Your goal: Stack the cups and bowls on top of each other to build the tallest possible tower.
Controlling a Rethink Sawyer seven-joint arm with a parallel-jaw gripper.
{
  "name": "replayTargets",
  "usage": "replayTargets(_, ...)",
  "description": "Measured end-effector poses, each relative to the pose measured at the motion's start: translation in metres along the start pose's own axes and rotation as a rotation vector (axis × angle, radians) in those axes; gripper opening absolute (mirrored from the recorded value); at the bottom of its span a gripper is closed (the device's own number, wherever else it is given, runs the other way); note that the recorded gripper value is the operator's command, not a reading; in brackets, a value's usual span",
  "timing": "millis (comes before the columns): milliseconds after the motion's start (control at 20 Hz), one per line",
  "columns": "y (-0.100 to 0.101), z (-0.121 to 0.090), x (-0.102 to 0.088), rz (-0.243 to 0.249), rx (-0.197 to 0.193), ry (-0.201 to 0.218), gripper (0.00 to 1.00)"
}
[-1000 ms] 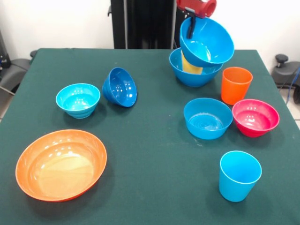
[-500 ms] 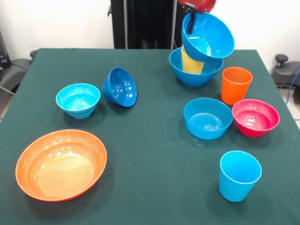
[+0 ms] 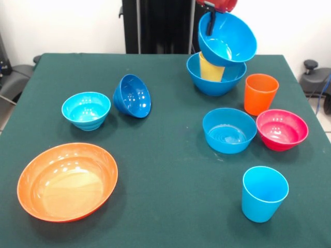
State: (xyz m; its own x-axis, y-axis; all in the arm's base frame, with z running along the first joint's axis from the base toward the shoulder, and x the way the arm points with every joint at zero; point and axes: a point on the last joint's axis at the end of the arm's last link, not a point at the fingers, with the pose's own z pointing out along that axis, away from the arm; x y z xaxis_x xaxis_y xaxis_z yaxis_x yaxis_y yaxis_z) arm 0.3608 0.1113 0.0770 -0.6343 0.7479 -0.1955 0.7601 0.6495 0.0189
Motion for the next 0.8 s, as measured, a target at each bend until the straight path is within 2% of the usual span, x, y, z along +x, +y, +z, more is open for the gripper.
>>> replayTargets(400,-0.002,-0.002,0.000,0.007,-0.008,-0.005,0.00)
replayTargets(800,-0.005,-0.029,0.000,0.025,-0.039,-0.019,0.00)
